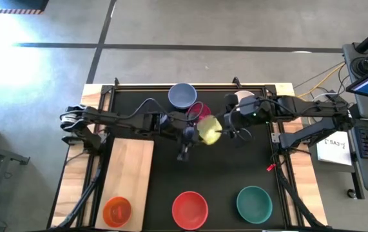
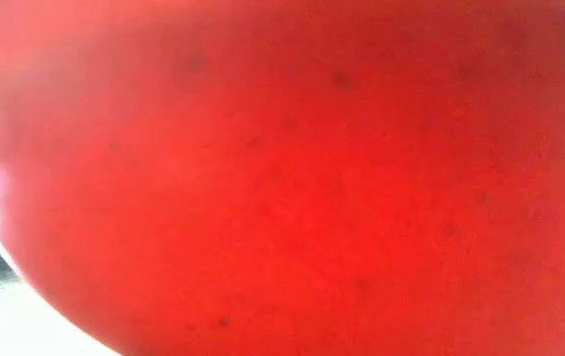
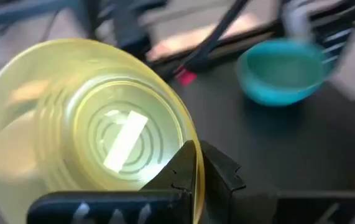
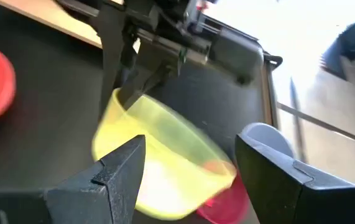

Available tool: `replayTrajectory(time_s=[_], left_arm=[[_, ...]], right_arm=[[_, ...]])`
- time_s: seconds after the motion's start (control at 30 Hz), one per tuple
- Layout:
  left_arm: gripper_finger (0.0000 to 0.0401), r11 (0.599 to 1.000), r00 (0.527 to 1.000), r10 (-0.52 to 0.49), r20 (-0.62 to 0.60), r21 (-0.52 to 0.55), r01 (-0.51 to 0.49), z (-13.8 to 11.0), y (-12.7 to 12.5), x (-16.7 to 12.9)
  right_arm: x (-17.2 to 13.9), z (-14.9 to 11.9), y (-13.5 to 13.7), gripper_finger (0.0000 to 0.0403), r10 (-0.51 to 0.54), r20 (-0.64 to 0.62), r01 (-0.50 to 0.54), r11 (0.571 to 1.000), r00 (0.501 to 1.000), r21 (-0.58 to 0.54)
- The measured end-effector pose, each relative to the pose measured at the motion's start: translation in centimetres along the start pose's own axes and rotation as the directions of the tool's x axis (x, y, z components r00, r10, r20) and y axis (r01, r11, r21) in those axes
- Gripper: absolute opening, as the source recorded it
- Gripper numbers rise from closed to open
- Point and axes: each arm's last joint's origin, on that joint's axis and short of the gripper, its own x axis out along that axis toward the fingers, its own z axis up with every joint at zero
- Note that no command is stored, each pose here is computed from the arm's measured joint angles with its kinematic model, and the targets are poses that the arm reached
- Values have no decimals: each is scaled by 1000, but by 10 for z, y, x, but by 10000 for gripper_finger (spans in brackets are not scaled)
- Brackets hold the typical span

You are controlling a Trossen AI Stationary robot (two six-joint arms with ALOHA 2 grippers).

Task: Place and stack bowls onto a shelf
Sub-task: Stack the yellow bowl on the light orange bowl on the shelf

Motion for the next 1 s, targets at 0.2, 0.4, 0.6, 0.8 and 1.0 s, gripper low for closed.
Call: replayTrajectory(time_s=[0.2, 0.4, 0.6, 0.8, 1.0], left_arm=[[0, 988, 971, 133, -200, -49, -146, 22, 9, -26], [0, 919, 910, 98, -403, -314, -238, 39, 10, -64], [0, 757, 829, 18, -559, -534, -377, 41, -18, -87], [0, 657, 772, -69, -631, -612, -441, 44, -76, -102], [0, 538, 756, -142, -639, -691, -483, 45, -131, -116]], right_arm=[[-3, -2, -5, 235, -177, -64, 180, 983, 982, 33], [-4, -9, -10, 235, -342, -176, 357, 932, 923, 57], [2, -16, -9, 235, -340, -207, 363, 928, 918, 86], [11, -25, -4, 235, -325, -243, 351, 933, 914, 71], [21, -37, 1, 235, -310, -285, 348, 933, 907, 93]])
